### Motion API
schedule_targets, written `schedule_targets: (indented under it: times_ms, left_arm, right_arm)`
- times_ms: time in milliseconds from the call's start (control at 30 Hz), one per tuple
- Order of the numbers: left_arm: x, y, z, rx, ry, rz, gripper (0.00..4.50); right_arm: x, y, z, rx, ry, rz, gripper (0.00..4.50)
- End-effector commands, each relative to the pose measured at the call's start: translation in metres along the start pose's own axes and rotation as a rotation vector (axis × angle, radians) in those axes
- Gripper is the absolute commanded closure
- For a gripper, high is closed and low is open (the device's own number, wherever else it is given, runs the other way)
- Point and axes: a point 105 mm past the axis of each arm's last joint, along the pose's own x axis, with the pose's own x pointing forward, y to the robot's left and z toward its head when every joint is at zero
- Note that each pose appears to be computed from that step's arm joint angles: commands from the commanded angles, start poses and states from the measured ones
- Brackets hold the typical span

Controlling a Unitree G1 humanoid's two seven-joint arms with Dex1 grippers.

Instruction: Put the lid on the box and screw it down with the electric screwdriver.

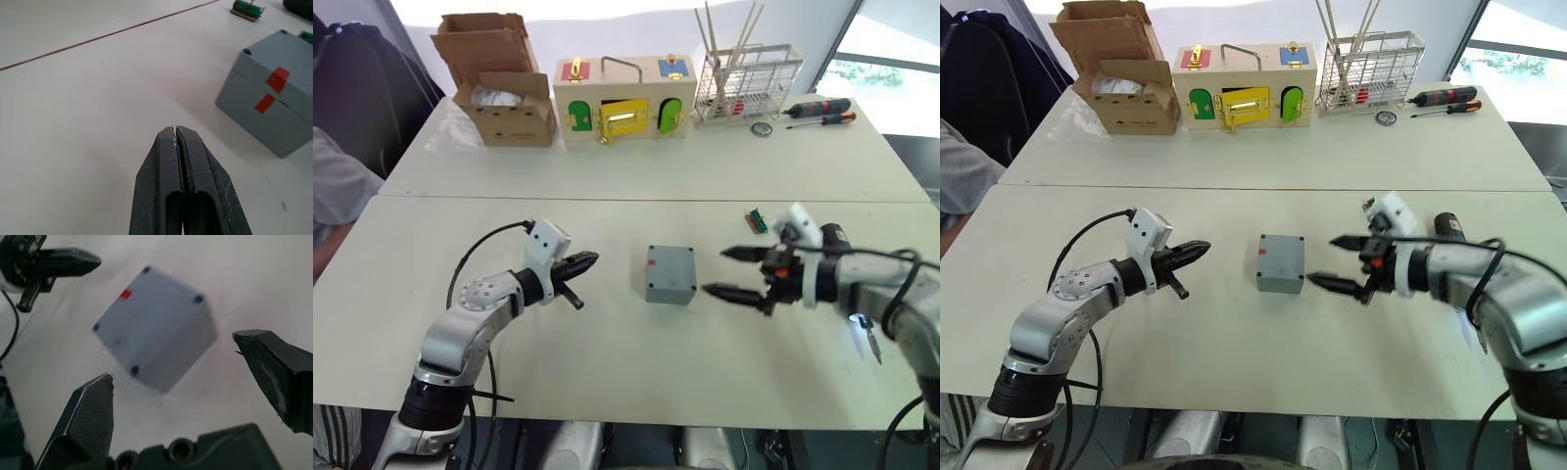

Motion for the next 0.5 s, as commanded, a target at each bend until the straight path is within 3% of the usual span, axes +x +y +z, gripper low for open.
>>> schedule_targets:
  times_ms: [33, 200, 500]
  left_arm:
    - [0.001, -0.014, 0.008, 0.007, -0.020, -0.076, 4.50]
    - [0.013, -0.017, -0.005, 0.047, 0.081, -0.206, 4.50]
    - [0.041, -0.022, -0.006, 0.155, 0.136, -0.372, 4.50]
  right_arm:
    - [0.004, 0.011, -0.002, -0.031, -0.021, -0.003, 0.02]
    - [0.026, 0.029, -0.017, 0.011, -0.014, 0.052, 0.02]
    - [0.042, 0.041, -0.016, 0.036, -0.025, 0.085, 0.02]
